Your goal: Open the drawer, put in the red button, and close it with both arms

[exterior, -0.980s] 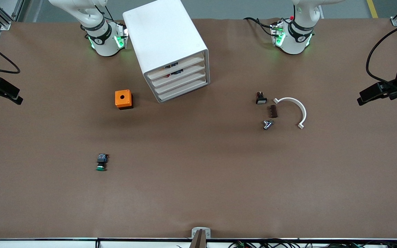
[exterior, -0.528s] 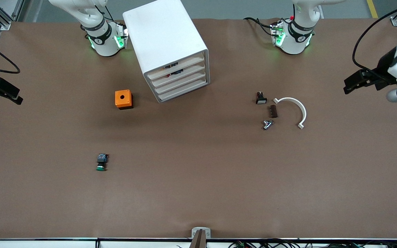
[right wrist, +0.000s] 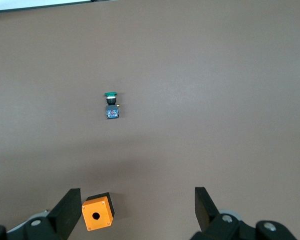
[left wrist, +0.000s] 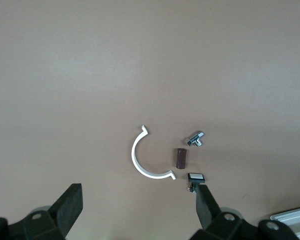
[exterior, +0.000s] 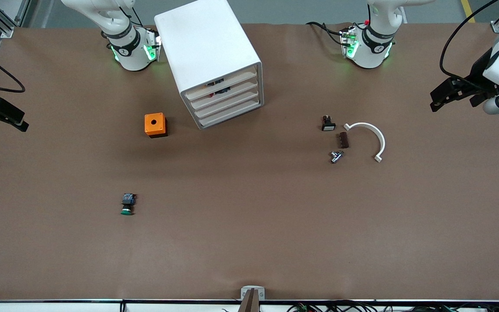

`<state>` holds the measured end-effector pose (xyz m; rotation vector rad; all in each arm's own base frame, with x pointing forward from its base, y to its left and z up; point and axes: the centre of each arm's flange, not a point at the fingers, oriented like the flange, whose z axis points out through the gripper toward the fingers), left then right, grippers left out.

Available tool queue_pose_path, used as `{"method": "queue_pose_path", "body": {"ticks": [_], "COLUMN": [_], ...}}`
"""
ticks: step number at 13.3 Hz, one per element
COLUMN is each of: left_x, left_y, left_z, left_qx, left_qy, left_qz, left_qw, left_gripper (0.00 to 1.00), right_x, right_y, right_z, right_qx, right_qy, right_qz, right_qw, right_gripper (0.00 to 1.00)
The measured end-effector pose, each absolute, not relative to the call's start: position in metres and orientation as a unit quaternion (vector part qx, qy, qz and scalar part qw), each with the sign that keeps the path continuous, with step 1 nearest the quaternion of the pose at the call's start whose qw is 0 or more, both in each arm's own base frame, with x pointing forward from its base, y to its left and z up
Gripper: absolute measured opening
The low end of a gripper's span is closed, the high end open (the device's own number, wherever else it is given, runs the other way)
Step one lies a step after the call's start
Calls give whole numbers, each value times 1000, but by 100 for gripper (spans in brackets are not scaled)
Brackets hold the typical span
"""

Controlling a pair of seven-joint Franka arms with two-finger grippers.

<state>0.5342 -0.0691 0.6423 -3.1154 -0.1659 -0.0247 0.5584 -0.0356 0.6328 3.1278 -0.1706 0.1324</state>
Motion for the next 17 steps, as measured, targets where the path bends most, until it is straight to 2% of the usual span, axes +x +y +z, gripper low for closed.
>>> {"method": "queue_pose_path", "body": {"ticks": [17], "left_x": [542], "left_y": [-54], "left_z": [636], "left_qx": [-998], "left_qy": [-66], "left_qz": [0], "left_qw": [13], "left_gripper": [100], "right_x": [559], "right_y": [-36], "right_z": [633], "right_qx": [998], "right_qy": [-55], "right_qz": [44], "right_qw": [3], "right_gripper": [100]}}
